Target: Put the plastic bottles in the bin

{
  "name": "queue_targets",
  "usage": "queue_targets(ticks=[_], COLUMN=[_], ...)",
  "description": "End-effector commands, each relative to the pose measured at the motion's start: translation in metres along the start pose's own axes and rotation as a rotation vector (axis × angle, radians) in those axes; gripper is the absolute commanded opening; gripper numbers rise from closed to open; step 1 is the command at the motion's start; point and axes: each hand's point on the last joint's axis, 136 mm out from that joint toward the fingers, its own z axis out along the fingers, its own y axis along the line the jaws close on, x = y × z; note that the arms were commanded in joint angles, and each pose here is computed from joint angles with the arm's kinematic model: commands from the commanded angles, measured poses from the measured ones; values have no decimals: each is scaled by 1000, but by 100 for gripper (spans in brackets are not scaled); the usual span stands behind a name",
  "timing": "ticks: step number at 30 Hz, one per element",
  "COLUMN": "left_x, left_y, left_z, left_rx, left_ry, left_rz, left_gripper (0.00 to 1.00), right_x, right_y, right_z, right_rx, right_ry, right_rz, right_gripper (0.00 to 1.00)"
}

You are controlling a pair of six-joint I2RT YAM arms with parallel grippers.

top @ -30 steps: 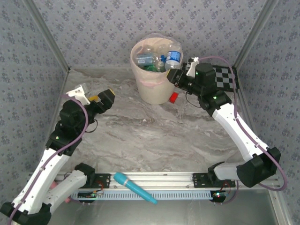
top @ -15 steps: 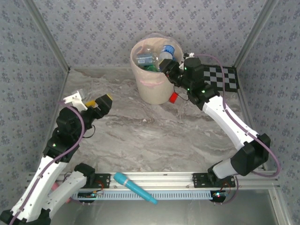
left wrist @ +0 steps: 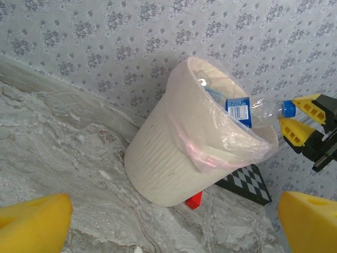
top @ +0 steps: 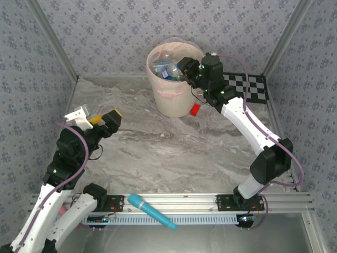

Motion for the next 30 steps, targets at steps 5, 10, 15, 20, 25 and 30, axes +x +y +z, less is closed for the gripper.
queue_targets(ticks=[5, 10, 15, 20, 25, 30], left_x=[-3, -3, -1, 0, 0, 2], left_y=[-1, 0, 1, -1, -2, -1], left_z=[-3, -3, -1, 1, 2, 5], left_rx=[1, -4, -5, 6, 5, 3], left_ry=[-14, -15, -11, -5, -2, 7], left_rz=[22, 22, 18, 8, 7, 5], left_gripper=[100, 100, 100, 100, 100, 100], right_x=[-23, -29, -49, -70, -65, -43], right_y=[9, 5, -11, -19, -11, -14], right_z=[-12, -23, -24, -26, -23, -6], right_rx=[49, 72, 136, 241, 226, 222], right_ry=[-50, -21, 26, 12, 45, 115], right_rz=[-94, -142, -164, -321, -407, -426], right_gripper=[40, 44, 54, 66, 61, 59])
